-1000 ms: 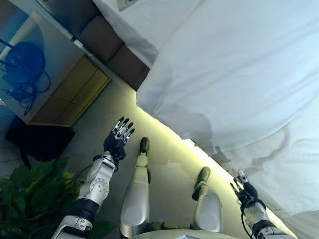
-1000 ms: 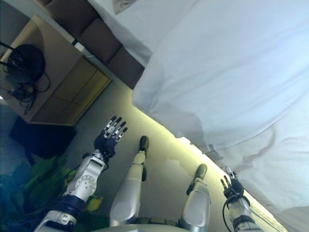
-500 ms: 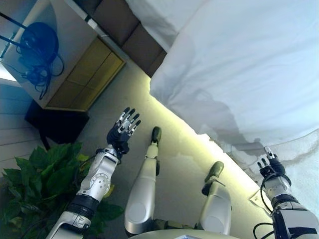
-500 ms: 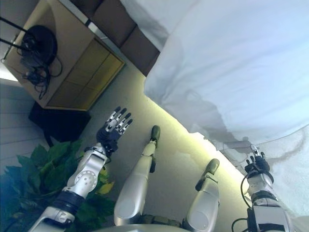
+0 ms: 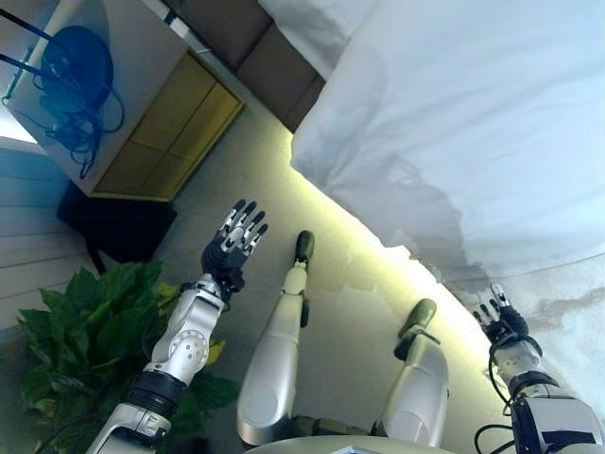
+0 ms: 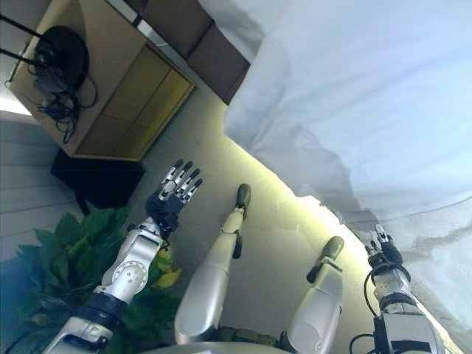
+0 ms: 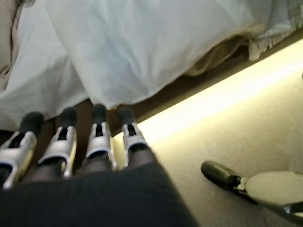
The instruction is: Make the bed neatly
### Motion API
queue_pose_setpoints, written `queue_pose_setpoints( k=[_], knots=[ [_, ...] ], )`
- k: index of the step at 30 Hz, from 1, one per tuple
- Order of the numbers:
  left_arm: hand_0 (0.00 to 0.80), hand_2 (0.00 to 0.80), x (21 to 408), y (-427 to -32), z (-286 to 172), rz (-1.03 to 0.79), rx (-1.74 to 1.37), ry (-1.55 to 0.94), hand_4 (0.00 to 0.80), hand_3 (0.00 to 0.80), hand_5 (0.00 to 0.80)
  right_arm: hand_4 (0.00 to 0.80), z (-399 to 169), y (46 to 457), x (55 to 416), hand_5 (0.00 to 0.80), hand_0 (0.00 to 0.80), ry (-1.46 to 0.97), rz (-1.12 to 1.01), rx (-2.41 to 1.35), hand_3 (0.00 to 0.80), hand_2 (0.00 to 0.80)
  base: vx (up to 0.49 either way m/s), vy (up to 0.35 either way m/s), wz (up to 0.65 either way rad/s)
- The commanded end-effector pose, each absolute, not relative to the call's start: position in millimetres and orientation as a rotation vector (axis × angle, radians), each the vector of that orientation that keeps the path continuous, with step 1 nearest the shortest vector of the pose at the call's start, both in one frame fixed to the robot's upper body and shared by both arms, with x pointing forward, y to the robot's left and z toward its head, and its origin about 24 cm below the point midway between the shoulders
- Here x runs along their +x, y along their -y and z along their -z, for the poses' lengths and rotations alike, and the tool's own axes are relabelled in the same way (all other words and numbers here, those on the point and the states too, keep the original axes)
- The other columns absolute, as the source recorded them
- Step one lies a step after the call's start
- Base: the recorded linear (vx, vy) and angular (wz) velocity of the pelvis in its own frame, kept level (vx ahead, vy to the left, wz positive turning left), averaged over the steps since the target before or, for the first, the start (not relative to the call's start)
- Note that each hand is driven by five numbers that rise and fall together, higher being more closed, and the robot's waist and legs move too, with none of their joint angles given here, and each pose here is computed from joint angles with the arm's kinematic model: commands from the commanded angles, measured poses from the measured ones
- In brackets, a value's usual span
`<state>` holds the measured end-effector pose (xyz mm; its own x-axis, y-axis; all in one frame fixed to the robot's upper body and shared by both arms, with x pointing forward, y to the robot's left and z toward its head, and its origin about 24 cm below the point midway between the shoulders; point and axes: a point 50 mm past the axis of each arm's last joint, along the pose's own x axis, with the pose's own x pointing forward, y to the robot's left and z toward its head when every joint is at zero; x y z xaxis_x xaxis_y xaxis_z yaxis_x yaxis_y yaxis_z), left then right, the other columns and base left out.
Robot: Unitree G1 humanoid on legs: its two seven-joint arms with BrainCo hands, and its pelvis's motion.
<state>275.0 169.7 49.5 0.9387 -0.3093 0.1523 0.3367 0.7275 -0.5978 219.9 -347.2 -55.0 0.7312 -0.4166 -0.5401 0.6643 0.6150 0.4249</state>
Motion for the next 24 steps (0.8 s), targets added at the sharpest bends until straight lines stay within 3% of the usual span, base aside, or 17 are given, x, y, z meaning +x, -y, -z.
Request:
queue_pose_setpoints(
  k=[1, 8, 9, 11, 12, 24],
  knots=[
    [0.000, 0.000, 281.2, -159.9, -88.4, 0.449, -0.715, 0.238, 0.000, 0.000, 0.000, 0.000, 30.8, 368.3, 229.2, 0.000, 0.000, -0.341, 0.629, 0.567, 0.000, 0.000, 0.011, 0.018, 0.04],
    [0.000, 0.000, 279.5, -153.4, -91.5, 0.485, -0.732, 0.263, 0.000, 0.000, 0.000, 0.000, -14.1, 384.2, 259.7, 0.000, 0.000, -0.224, 0.584, 0.491, 0.000, 0.000, 0.002, 0.018, 0.02],
    [0.000, 0.000, 279.4, -152.7, -91.5, 0.488, -0.735, 0.262, 0.000, 0.000, 0.000, 0.138, -19.1, 384.8, 263.4, 0.138, 0.138, -0.214, 0.576, 0.479, 0.138, 0.138, 0.003, 0.027, 0.09],
    [0.000, 0.000, 278.9, -151.2, -91.1, 0.492, -0.734, 0.261, 0.000, 0.000, 0.000, 0.621, -26.8, 385.5, 269.0, 0.621, 0.621, -0.197, 0.564, 0.462, 0.621, 0.621, 0.008, 0.018, 0.05],
    [0.000, 0.000, 278.7, -151.2, -90.9, 0.492, -0.735, 0.261, 0.000, 0.000, 0.000, 0.800, -29.0, 386.2, 270.0, 0.800, 0.800, -0.192, 0.563, 0.458, 0.800, 0.800, 0.010, 0.012, 0.04],
    [0.000, 0.000, 277.3, -154.5, -87.9, 0.476, -0.754, 0.262, 0.000, 0.000, 0.000, 0.800, -27.8, 392.8, 263.2, 0.800, 0.800, -0.217, 0.581, 0.451, 0.800, 0.800, 0.005, 0.002, 0.03]
  ],
)
